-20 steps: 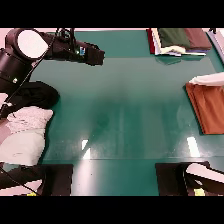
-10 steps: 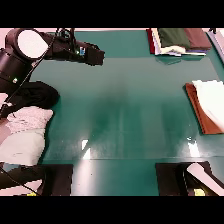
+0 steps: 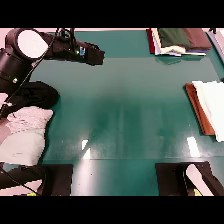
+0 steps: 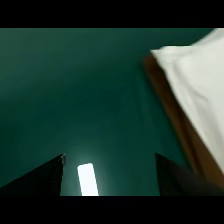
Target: Fold the shirts.
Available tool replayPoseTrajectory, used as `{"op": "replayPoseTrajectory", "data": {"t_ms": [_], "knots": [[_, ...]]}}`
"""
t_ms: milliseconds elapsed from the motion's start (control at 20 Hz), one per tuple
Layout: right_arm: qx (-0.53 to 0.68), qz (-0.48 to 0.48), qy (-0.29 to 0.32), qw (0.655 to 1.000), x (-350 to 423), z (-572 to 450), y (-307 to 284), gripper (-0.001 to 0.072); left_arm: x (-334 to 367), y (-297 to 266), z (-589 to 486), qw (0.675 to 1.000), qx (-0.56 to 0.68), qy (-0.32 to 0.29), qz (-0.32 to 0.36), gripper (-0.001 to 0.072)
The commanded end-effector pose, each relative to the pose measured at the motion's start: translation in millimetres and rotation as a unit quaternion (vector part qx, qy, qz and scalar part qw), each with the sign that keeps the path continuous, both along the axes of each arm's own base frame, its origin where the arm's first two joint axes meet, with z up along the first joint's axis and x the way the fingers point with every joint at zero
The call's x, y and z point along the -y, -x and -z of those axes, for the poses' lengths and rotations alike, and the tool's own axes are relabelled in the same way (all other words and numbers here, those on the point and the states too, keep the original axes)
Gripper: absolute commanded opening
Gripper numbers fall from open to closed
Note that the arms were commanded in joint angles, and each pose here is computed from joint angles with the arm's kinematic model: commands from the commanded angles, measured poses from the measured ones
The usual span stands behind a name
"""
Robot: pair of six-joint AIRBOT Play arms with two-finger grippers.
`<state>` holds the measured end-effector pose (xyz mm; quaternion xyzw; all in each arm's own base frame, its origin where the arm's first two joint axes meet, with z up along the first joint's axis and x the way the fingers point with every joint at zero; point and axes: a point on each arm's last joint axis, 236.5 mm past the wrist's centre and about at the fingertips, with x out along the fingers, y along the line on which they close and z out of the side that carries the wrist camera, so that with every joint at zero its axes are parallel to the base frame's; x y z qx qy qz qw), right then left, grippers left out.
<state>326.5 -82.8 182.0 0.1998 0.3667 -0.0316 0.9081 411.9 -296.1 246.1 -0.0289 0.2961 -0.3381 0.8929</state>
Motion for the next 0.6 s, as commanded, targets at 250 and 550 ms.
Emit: {"op": "replayPoseTrajectory", "data": {"t_ms": [250, 550], "knots": [[0.010, -0.253, -0.027, 0.967, -186.6, 9.0, -25.9, 0.0123, 0.2, -0.5, -1.5, 1.000, 0.003, 0.002, -0.001, 0.0024], [-0.004, -0.299, -0.031, 0.954, -221.8, 19.3, -20.9, 0.0018, 0.2, -0.5, -1.4, 1.000, 0.002, 0.002, -0.001, 0.0024]]}}
